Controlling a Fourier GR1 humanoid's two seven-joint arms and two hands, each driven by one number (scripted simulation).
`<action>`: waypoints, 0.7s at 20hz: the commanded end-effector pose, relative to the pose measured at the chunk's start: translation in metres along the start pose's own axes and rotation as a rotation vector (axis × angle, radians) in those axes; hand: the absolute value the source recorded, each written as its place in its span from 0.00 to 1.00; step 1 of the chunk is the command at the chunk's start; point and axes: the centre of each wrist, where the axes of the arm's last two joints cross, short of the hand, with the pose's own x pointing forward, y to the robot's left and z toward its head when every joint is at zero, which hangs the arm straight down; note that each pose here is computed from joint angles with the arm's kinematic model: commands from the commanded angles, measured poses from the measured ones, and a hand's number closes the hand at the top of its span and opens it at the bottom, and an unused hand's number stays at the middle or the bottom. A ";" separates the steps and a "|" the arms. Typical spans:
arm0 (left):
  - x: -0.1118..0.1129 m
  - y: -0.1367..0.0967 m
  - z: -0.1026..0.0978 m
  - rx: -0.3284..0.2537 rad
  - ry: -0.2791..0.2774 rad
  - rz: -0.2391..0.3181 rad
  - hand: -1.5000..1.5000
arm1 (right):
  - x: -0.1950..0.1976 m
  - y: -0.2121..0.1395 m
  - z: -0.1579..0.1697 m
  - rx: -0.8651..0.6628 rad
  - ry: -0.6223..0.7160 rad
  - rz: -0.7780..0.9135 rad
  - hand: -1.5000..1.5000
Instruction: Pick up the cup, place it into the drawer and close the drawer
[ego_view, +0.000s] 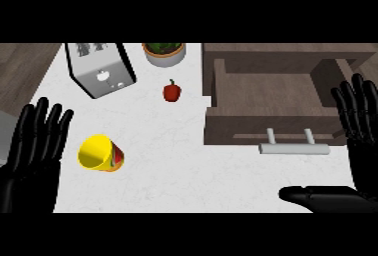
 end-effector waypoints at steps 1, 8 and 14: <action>-0.003 0.004 0.004 0.031 0.073 0.074 0.00 | 0.009 0.000 -0.003 0.038 0.027 -0.002 0.00; -0.037 0.024 0.034 0.095 0.122 0.079 0.00 | -0.012 -0.004 -0.001 0.044 0.039 0.013 0.00; -0.066 0.062 0.050 0.205 0.166 -0.019 0.00 | -0.006 -0.006 0.010 0.040 0.010 0.004 0.00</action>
